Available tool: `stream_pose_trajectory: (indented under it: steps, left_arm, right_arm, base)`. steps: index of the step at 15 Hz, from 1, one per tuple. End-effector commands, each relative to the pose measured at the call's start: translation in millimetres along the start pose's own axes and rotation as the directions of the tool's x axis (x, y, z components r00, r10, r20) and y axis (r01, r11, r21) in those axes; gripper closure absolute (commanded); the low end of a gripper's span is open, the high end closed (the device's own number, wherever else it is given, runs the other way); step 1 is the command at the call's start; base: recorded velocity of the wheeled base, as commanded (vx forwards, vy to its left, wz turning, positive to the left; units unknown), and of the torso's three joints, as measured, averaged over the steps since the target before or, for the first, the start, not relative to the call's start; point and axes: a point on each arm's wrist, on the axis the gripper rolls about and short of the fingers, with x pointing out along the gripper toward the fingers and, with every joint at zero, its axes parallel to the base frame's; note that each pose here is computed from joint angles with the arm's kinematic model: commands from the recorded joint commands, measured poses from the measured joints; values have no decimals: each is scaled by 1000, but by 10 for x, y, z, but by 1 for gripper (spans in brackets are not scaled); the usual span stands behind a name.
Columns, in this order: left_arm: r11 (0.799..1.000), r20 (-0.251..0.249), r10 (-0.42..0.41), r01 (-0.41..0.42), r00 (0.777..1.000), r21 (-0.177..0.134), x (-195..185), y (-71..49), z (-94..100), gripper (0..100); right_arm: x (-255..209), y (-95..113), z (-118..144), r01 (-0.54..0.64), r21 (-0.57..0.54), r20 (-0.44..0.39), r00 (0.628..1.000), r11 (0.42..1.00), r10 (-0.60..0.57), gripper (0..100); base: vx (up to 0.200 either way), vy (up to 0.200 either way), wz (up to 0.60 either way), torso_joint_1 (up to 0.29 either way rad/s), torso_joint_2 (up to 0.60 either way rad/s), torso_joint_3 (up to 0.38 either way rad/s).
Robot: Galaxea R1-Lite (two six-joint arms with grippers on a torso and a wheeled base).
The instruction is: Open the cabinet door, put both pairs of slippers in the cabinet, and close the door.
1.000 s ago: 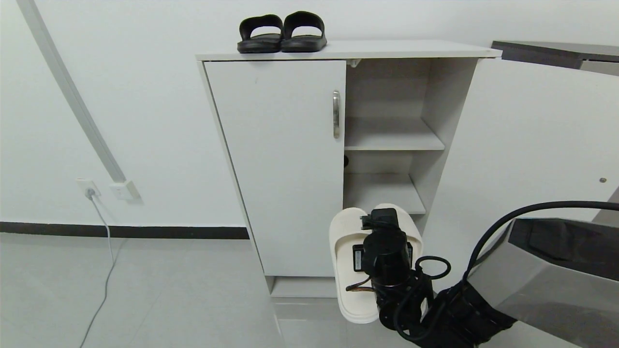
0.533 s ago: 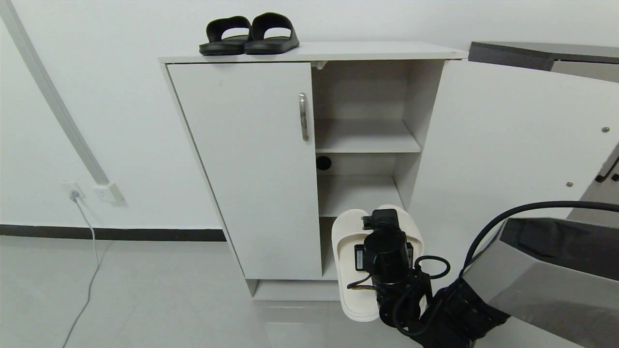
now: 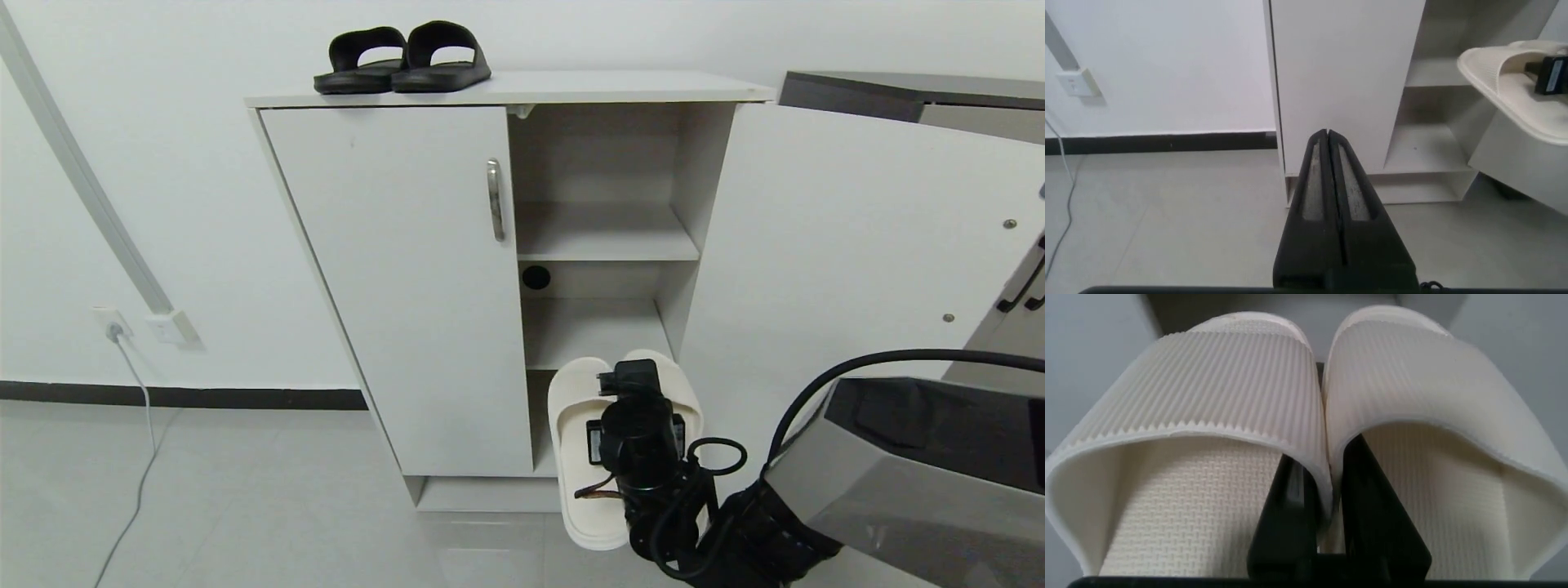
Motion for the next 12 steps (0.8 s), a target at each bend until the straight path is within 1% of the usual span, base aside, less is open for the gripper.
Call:
stream_pose_trajectory:
  steps: [1,2,4,9,12]
  left_arm:
    - [1000,-2,1,-1,1000,0,1,0,1,100]
    - [1000,-2,1,-1,1000,0,1,0,1,100]
    - [1000,-2,0,0,1000,0,1,0,1,100]
    - [1000,-2,-2,2,1000,0,1,0,1,100]
    - [1000,-2,-7,7,1000,8,1,-1,1,100]
  right_arm:
    - [16,15,-27,2,-4,-3,1000,1000,-2,100]
    - [17,37,-64,-1,-10,-8,1000,1000,1,100]
    - [39,73,-52,-4,-1,1,1000,1000,4,100]
    - [35,95,-59,-9,-1,2,1000,1000,9,100]
    - [21,108,-61,-13,-2,2,1000,1000,13,100]
  base:
    - [0,0,0,0,0,0]
    - [0,0,0,0,0,0]
    - [0,0,0,0,0,0]
    - [0,0,0,0,0,0]
    - [0,0,0,0,0,0]
